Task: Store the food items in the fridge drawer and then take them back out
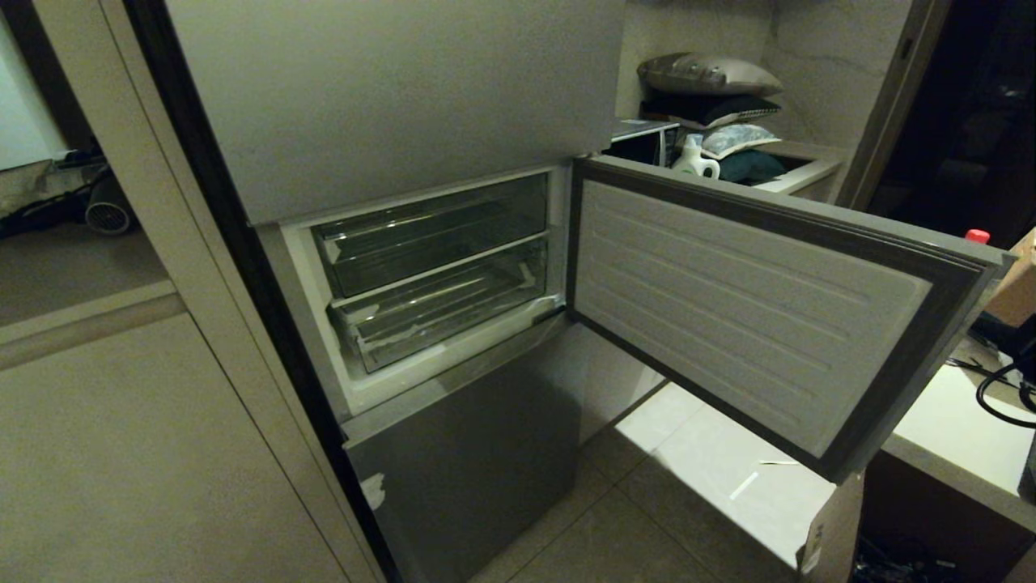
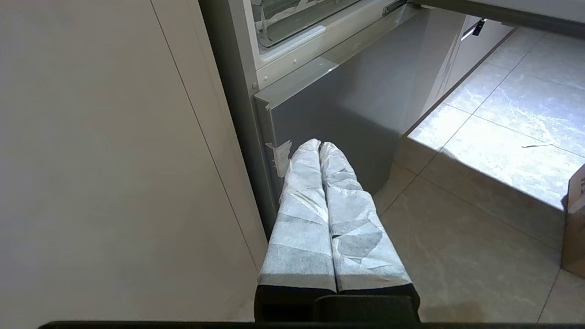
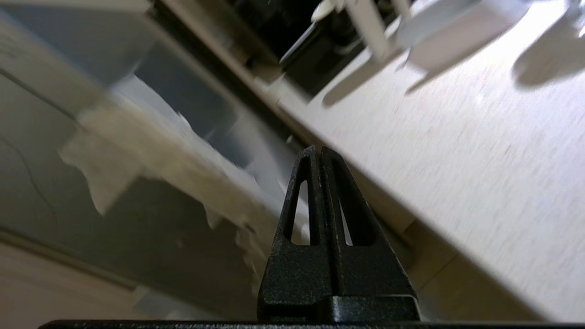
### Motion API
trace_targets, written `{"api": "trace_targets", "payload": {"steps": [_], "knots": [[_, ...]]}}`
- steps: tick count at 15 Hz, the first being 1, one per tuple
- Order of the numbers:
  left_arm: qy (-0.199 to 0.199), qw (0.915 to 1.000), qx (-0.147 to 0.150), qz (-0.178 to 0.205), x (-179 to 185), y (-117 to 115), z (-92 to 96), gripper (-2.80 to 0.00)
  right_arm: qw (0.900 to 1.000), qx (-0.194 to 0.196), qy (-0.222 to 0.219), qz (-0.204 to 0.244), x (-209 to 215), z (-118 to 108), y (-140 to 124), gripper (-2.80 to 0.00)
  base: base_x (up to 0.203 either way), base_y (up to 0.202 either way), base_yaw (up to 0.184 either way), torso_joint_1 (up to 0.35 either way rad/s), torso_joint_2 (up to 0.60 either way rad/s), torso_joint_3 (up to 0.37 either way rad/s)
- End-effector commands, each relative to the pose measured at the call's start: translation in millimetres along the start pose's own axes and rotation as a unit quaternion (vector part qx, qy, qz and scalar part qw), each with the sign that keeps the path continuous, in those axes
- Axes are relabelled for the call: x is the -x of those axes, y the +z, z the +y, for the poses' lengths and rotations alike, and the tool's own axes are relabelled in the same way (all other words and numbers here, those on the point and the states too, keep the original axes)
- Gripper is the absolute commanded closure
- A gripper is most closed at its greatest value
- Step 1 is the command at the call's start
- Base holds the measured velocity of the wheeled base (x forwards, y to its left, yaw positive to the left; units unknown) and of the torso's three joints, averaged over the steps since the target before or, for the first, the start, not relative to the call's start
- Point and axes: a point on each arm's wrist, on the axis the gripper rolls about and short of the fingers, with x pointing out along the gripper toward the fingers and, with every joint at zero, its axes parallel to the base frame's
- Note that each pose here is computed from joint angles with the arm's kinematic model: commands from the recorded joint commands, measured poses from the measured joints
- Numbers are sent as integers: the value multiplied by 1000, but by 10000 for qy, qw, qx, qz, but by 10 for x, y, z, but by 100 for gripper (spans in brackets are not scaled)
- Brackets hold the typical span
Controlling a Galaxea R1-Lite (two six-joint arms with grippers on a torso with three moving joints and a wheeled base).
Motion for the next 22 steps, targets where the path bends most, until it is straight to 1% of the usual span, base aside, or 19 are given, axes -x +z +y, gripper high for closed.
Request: {"api": "trace_targets", "payload": {"steps": [1, 3, 6, 9, 11, 14, 16, 18, 21, 22], "knots": [[-4, 10000, -3, 9, -1, 0, 0, 0, 9997, -96, 124, 183, 148, 159, -97, 0, 0, 0, 0, 0, 0, 0], [-4, 10000, -3, 9, -1, 0, 0, 0, 9982, -133, 400, 426, 258, 304, -159, 0, 0, 0, 0, 0, 0, 0], [-6, 10000, -3, 9, -1, 0, 0, 0, 9960, -141, 632, 609, 251, 501, -261, 0, 0, 0, 0, 0, 0, 0], [-1, 10000, -3, 9, -1, 0, 0, 0, 9910, -230, 926, 936, 289, 790, -485, 0, 0, 0, 0, 0, 0, 0], [-2, 10000, -3, 9, -1, 0, 0, 0, 9853, -163, 1238, 1163, 260, 985, -610, 0, 0, 0, 0, 0, 0, 0], [-5, 10000, -3, 9, -1, 0, 0, 0, 9717, -16, 1807, 1523, 120, 1284, -801, 0, 0, 0, 0, 0, 0, 0], [-4, 10000, -3, 9, -1, 0, 0, 0, 9654, 23, 2019, 1650, -4, 1513, -956, 0, 0, 0, 0, 0, 0, 0], [0, 10000, -3, 9, -1, 0, 0, 0, 9629, 93, 2125, 1662, -183, 1826, -1169, 0, 0, 0, 0, 0, 0, 0], [2, 10000, -2, 10, -1, 0, 0, 0, 9665, 288, 2074, 1488, -675, 2285, -1582, 0, 0, 0, 0, 0, 0, 0], [2, 10000, -2, 10, -1, 0, 0, 0, 9664, 376, 2123, 1403, -863, 2427, -1718, 0, 0, 0, 0, 0, 0, 0]]}}
